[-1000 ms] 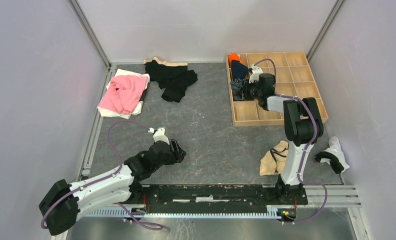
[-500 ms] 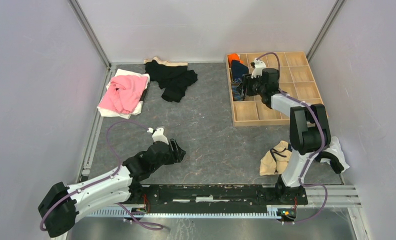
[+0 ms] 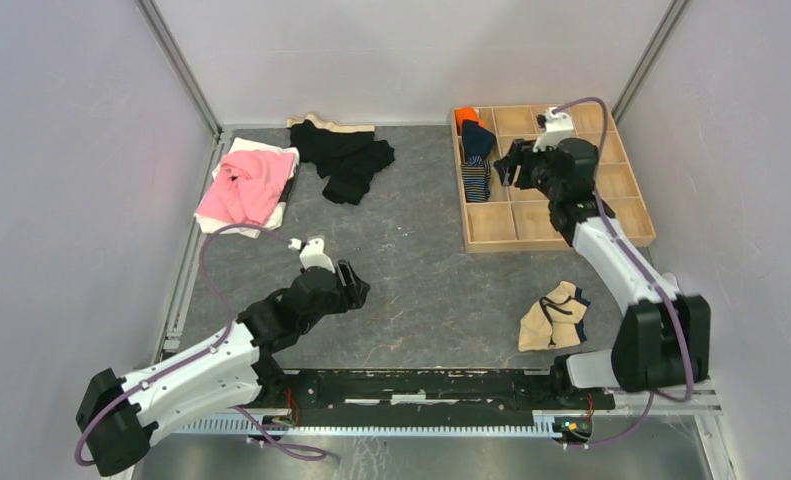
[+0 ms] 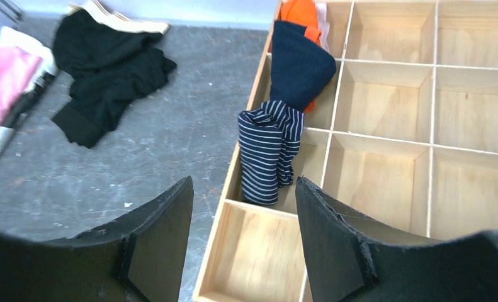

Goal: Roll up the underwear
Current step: Place the underwear in the storage box.

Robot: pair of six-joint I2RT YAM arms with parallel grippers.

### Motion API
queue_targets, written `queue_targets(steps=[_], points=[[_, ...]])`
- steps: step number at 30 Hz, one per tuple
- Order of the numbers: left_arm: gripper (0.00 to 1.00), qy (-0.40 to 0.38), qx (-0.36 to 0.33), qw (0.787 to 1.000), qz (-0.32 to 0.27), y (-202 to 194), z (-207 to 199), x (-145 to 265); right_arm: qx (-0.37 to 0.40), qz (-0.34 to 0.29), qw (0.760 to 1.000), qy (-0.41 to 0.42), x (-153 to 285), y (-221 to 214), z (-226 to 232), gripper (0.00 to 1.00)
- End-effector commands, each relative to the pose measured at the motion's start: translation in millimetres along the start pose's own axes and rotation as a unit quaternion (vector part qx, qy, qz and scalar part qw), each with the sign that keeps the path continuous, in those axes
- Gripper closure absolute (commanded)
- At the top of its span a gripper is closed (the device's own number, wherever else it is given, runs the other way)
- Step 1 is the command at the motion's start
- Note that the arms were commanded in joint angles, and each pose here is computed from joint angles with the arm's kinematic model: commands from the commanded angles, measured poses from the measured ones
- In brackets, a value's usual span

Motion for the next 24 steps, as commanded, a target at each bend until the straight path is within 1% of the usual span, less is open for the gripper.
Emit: queue_targets(steps=[1,4,11,14,17,19,21,24], points=[[0.31,0.016,-0.032,0.998,-0.056,40.7,-10.5,14.2,-0.024,-0.041,0.999,-0.006,49.0,19.4,13.1,0.34],[0.3,0.021,-0.035,0.997,-0.067,51.6,-12.9,22.7,-0.026,-0.059,0.998,-0.01,83.8,19.8,19.3,0.34],[0.29,0.039,-0.026,0.994,-0.096,71.7,-8.6,50.6,-0.006,-0.058,0.998,0.009,141.8,-12.5,30.5,0.34],[0.24,0.044,-0.021,0.993,-0.111,78.4,-6.0,59.6,0.01,-0.035,0.999,0.017,156.2,-32.4,32.1,0.34],[0.22,0.047,-0.016,0.992,-0.116,80.6,-4.0,64.5,0.022,-0.011,0.999,0.032,166.7,-49.7,34.9,0.33],[0.19,0.047,-0.015,0.992,-0.117,80.7,-3.8,64.8,0.032,0.005,0.998,0.047,171.6,-59.5,37.1,0.33],[0.17,0.049,-0.018,0.992,-0.116,81.9,-5.4,63.4,0.035,0.017,0.998,0.046,176.7,-67.5,36.7,0.33],[0.14,0.05,-0.035,0.992,-0.113,85.7,-11.5,57.6,0.025,0.019,0.999,0.032,181.8,-78.5,34.2,0.33]])
Point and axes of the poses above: each gripper's point midway between its finger pads, its own x axis back along the fingers, its own z axis along the line the jaws close on, y = z × x, the point moved 6 cm from there along x, back along the fingers
